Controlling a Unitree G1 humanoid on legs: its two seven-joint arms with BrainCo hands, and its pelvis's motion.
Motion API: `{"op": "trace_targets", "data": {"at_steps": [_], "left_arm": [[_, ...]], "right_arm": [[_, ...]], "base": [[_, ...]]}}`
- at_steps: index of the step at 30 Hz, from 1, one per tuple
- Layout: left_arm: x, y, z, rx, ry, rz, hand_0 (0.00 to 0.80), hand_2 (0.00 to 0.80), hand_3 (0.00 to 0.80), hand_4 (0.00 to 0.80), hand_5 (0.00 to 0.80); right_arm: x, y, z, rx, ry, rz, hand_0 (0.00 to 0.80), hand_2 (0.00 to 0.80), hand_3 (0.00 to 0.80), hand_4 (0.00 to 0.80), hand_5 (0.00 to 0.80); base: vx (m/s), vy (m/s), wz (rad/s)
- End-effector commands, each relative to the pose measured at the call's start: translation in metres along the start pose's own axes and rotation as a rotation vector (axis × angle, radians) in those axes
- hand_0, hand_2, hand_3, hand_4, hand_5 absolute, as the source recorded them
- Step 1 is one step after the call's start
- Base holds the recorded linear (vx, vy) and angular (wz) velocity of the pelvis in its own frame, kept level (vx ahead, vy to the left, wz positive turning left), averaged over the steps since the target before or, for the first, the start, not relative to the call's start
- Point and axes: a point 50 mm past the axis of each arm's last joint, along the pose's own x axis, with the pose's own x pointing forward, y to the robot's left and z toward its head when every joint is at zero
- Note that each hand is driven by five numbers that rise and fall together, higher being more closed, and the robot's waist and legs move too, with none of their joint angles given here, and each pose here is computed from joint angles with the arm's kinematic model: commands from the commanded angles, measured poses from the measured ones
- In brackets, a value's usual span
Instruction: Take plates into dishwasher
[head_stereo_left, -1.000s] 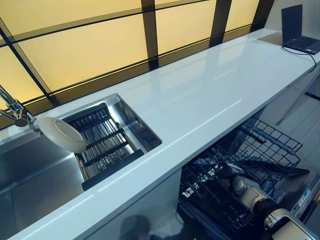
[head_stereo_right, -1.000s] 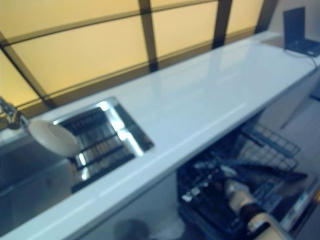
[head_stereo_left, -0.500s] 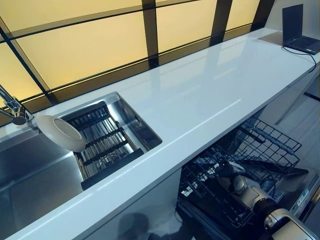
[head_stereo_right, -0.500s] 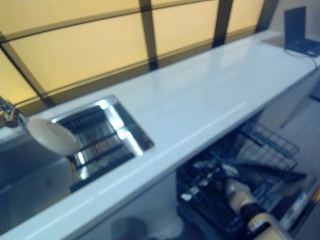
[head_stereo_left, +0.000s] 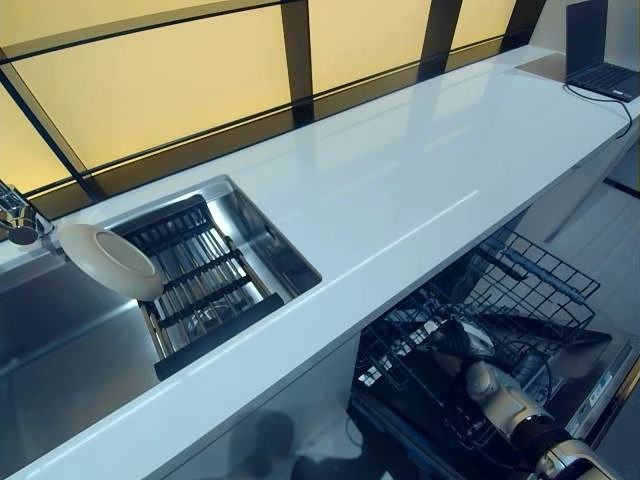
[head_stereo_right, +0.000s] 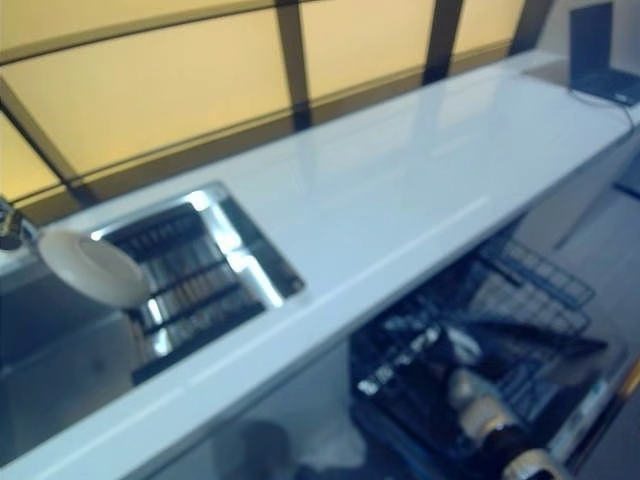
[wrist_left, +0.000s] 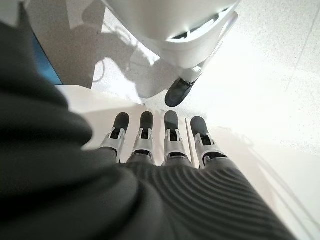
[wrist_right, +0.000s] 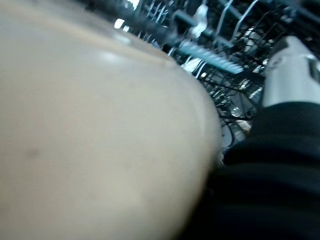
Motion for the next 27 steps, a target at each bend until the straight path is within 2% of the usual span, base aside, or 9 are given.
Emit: {"op": "trace_targets", "data": {"at_steps": [1, 15, 27], "left_arm": [[0.0, 0.005, 0.001, 0.012, -0.001, 0.026, 0.0, 0.0, 0.0, 0.0, 0.0], [-0.003, -0.001, -0.018, -0.052, 0.033, 0.049, 0.0, 0.0, 0.0, 0.0, 0.0], [-0.006, -0.014, -0.034, -0.091, 0.071, 0.037, 0.0, 0.0, 0.0, 0.0, 0.0]], "right_arm": [[-0.001, -0.022, 0.014, 0.058, -0.095, -0.096, 0.0, 0.0, 0.0, 0.0, 0.0], [-0.032, -0.056, 0.017, 0.307, -0.22, -0.277, 0.0, 0.0, 0.0, 0.0, 0.0], [-0.051, -0.069, -0.009, 0.472, -0.141, -0.367, 0.0, 0.0, 0.0, 0.0, 0.0]], "base": [[-0.019, 0.0, -0.03], [0.001, -0.003, -0.07], [0.013, 0.004, -0.03]]}}
